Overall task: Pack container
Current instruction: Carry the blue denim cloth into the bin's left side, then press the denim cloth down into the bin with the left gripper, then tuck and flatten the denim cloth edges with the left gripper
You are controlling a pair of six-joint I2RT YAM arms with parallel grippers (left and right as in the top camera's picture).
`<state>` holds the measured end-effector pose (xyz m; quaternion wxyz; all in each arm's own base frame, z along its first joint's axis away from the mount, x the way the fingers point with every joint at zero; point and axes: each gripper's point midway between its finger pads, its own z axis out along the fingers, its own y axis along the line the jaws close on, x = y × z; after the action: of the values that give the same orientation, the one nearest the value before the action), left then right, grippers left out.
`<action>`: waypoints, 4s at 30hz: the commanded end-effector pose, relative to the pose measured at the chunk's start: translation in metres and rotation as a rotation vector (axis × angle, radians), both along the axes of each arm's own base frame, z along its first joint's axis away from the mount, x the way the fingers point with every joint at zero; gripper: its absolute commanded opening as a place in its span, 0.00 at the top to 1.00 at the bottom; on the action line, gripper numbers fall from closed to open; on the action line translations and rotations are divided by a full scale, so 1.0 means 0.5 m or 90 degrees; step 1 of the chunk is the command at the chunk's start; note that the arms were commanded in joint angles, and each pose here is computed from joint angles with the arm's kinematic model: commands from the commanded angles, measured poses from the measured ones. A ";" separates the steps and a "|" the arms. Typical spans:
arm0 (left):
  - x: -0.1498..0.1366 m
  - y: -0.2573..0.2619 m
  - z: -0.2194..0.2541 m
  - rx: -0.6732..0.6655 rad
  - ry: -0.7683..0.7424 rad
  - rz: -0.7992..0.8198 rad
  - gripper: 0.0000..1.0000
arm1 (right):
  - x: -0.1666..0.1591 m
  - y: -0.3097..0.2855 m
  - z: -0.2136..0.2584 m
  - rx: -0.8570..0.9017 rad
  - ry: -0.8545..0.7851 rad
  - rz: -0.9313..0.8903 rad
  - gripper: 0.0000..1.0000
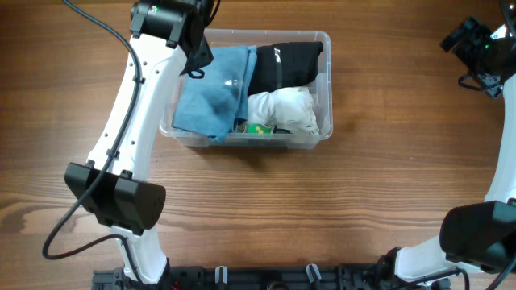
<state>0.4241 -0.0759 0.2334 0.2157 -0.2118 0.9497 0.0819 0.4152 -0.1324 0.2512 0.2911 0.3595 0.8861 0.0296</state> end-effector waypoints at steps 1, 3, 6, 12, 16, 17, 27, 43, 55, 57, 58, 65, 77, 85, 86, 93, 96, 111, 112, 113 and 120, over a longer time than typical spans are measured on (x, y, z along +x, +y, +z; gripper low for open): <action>0.007 -0.028 0.013 -0.051 -0.015 -0.016 0.57 | 0.000 -0.004 -0.008 -0.003 0.006 -0.010 0.00; 0.011 -0.050 0.012 -0.077 -0.018 -0.033 0.68 | 0.000 -0.004 -0.008 -0.003 0.006 -0.011 0.00; 0.020 -0.150 0.009 -0.109 -0.015 -0.217 0.75 | 0.000 -0.004 -0.008 -0.003 0.006 -0.010 0.00; 0.004 -0.280 -0.053 -0.070 0.032 -0.446 0.74 | 0.000 -0.004 -0.008 -0.003 0.006 -0.011 0.00; 0.005 -0.320 -0.138 -0.047 0.087 -0.500 0.64 | 0.000 -0.004 -0.008 -0.003 0.006 -0.011 0.00; 0.011 -0.323 -0.155 -0.046 0.094 -0.499 0.64 | 0.000 -0.004 -0.008 -0.003 0.006 -0.010 0.00; 0.091 -0.234 -0.222 -0.011 0.098 -0.423 0.62 | 0.000 -0.004 -0.008 -0.003 0.006 -0.010 0.00; 0.092 -0.263 -0.229 -0.072 0.092 -0.427 0.64 | 0.000 -0.004 -0.008 -0.003 0.006 -0.011 0.00; 0.054 -0.271 -0.085 -0.096 0.020 -0.399 0.88 | 0.000 -0.004 -0.008 -0.003 0.006 -0.011 0.00; 0.054 -0.260 -0.077 -0.098 0.016 -0.389 0.96 | 0.000 -0.004 -0.008 -0.003 0.006 -0.011 0.00; 0.055 -0.257 -0.077 -0.097 0.016 -0.387 0.96 | 0.000 -0.004 -0.008 -0.003 0.006 -0.011 0.00; 0.078 -0.183 -0.080 -0.084 0.015 -0.295 0.96 | 0.000 -0.004 -0.008 -0.003 0.006 -0.010 0.00; 0.113 -0.151 -0.234 -0.084 0.104 -0.258 0.96 | 0.000 -0.004 -0.008 -0.003 0.006 -0.010 0.00; 0.105 -0.183 -0.362 -0.094 0.180 -0.273 0.96 | 0.000 -0.004 -0.008 -0.003 0.006 -0.011 0.00; 0.106 -0.181 -0.361 -0.094 0.180 -0.272 0.96 | 0.000 -0.004 -0.008 -0.003 0.006 -0.011 0.00; 0.091 -0.175 -0.290 -0.096 0.160 -0.276 0.96 | 0.000 -0.004 -0.008 -0.003 0.006 -0.010 0.00; 0.070 -0.169 -0.234 -0.098 0.150 -0.278 0.96 | 0.000 -0.004 -0.008 -0.003 0.006 -0.011 0.00; -0.054 -0.199 -0.224 -0.089 0.247 -0.293 0.96 | 0.000 -0.004 -0.008 -0.003 0.006 -0.011 0.00; -0.051 -0.201 -0.238 -0.090 0.246 -0.293 0.96 | 0.000 -0.004 -0.008 -0.003 0.006 -0.010 0.00; -0.048 -0.202 -0.258 -0.090 0.244 -0.294 0.96 | 0.000 -0.004 -0.008 -0.003 0.006 -0.010 0.00; -0.031 -0.209 -0.373 -0.095 0.216 -0.297 0.96 | 0.000 -0.004 -0.008 -0.003 0.006 -0.010 0.00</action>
<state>0.4163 -0.1842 0.0758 0.0690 0.0207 0.9973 -0.0114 0.4152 -0.1324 0.2512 0.2911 0.3593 0.8861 0.0296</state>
